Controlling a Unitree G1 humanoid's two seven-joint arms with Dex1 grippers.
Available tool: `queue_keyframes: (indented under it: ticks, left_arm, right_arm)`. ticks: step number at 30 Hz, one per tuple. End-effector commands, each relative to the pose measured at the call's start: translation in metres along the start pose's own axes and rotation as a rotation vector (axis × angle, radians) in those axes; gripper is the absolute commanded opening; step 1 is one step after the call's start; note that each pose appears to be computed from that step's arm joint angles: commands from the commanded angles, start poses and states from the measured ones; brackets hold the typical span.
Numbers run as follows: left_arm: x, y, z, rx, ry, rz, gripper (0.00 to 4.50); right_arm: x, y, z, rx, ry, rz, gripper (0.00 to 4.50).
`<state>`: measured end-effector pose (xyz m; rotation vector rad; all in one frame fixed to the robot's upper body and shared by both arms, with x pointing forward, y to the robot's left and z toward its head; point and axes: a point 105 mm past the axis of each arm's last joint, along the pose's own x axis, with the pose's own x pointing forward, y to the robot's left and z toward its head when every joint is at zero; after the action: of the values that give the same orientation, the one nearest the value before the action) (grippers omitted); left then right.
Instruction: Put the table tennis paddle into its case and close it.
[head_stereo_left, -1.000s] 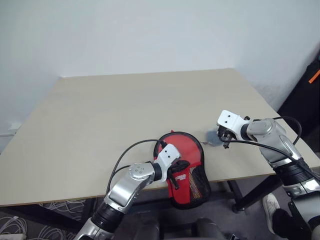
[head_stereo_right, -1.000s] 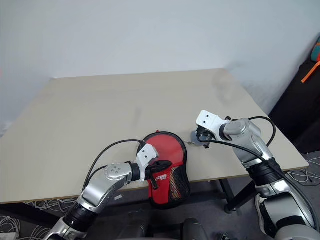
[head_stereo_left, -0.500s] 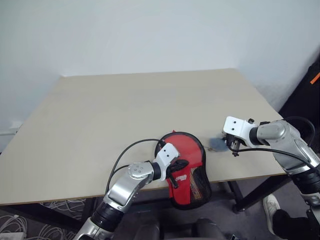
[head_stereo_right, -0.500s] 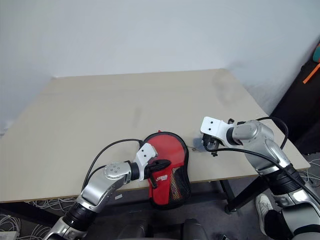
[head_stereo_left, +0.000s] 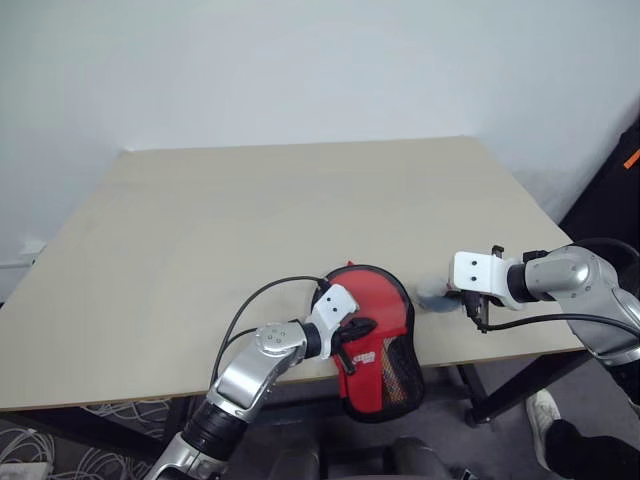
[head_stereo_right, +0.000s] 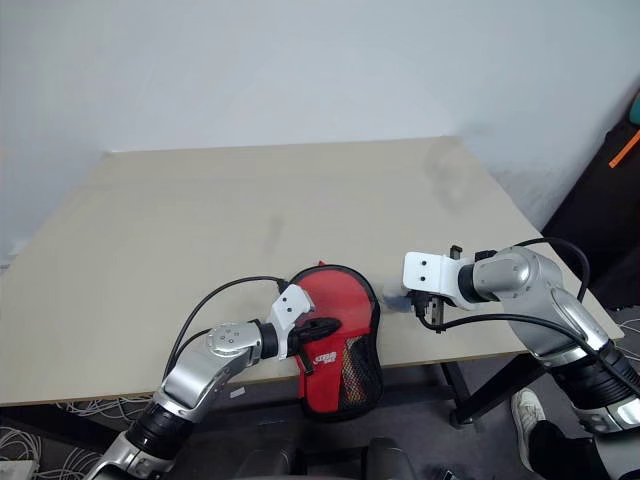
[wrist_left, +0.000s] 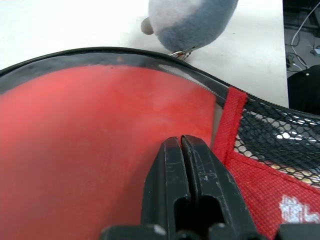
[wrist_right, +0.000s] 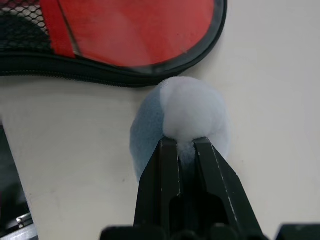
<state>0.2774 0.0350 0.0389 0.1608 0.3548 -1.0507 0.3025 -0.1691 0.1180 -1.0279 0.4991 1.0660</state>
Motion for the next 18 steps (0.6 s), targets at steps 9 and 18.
queue_keyframes:
  ticks: [9,18]
  left_arm:
    - [-0.007,0.011,-0.044,-0.062,0.162,0.05,0.0]
    - [-0.007,0.011,-0.044,-0.065,0.162,0.053,0.0]
  right_arm:
    - [-0.013,0.002,-0.022,0.01,0.064,0.019,0.01]
    - [-0.011,0.008,-0.031,0.027,0.079,0.053,0.01]
